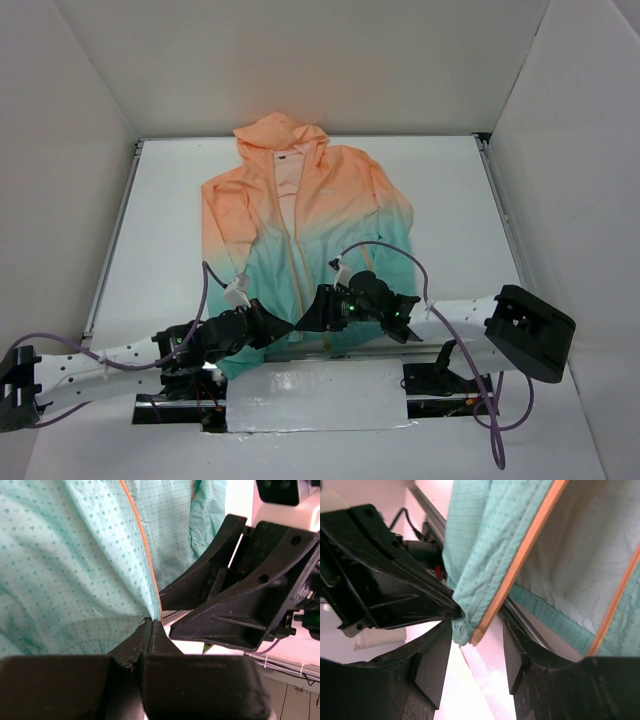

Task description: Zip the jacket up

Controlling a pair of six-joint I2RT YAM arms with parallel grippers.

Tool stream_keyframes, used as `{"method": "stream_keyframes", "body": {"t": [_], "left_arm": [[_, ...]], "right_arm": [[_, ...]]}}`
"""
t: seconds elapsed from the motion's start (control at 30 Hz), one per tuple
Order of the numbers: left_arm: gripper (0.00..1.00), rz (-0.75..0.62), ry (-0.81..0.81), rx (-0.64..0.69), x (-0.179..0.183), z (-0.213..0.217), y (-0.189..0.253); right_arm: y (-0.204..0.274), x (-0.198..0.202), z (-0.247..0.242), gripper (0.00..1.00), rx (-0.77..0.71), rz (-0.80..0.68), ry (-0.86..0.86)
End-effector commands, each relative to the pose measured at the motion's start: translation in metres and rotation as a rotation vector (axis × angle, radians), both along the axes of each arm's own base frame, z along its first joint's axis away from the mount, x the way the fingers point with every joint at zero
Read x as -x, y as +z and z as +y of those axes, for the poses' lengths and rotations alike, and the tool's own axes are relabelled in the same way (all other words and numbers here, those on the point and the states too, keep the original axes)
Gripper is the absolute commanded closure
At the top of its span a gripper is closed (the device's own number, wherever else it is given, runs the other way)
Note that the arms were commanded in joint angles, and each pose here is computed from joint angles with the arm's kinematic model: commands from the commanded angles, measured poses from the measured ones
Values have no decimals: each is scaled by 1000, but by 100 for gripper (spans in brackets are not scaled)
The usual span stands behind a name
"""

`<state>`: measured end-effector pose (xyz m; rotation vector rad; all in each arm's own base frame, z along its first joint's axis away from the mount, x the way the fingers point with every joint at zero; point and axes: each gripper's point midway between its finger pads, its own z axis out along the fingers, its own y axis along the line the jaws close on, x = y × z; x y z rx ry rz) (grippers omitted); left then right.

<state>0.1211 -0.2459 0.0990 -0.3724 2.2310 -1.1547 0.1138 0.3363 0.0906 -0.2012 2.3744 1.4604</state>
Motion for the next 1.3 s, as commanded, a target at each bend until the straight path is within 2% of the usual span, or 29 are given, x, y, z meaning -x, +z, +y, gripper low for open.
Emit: {"method": "stream_keyframes", "body": {"t": [0.0, 0.27, 0.37, 0.4, 0.43, 0.47, 0.53, 0.67, 0.7, 0.77, 0.8, 0.83, 0.9, 1.0, 1.1, 1.27], "left_arm": [[100, -28, -8, 42, -1, -4, 9], [100, -26, -15, 36, 0, -4, 8], [100, -26, -17, 37, 0, -4, 8], [100, -26, -15, 37, 0, -4, 8], [100, -25, -17, 33, 0, -4, 7], [100, -24, -16, 35, 0, -4, 7], [100, -24, -15, 26, 0, -3, 5], [100, -22, -10, 17, -1, -2, 5], [95, -22, -9, 14, -1, -2, 4], [76, -9, -7, -7, 0, 1, 0], [53, -6, -4, -8, 0, 2, 1], [45, -13, -7, -7, 0, 1, 3], [36, -18, -20, 9, 1, -1, 6], [37, -17, -40, 29, 4, -4, 9], [45, -20, -51, 59, 5, -9, 14], [52, -20, -91, 106, 11, -17, 12]], "right_arm": [[29, -5, 11, 48, -162, -51, 39], [35, -14, 19, 54, -191, -63, 55], [35, -17, 19, 66, -193, -64, 53], [35, -17, 19, 77, -192, -61, 53], [34, -18, 19, 81, -190, -61, 53], [33, -18, 18, 96, -185, -60, 51], [32, -18, 17, 100, -175, -60, 48], [32, -18, 15, 100, -164, -74, 46], [32, -18, 14, 100, -161, -78, 45], [31, -19, 11, 100, -137, -97, 40], [30, -20, 10, 100, -128, -104, 34], [31, -21, 10, 100, -119, -120, 36], [28, -21, 7, 100, -99, -118, 29], [27, -20, 6, 100, -94, -119, 34], [29, -20, 6, 100, -101, -120, 31], [31, -20, 8, 100, -107, -118, 37]]}}
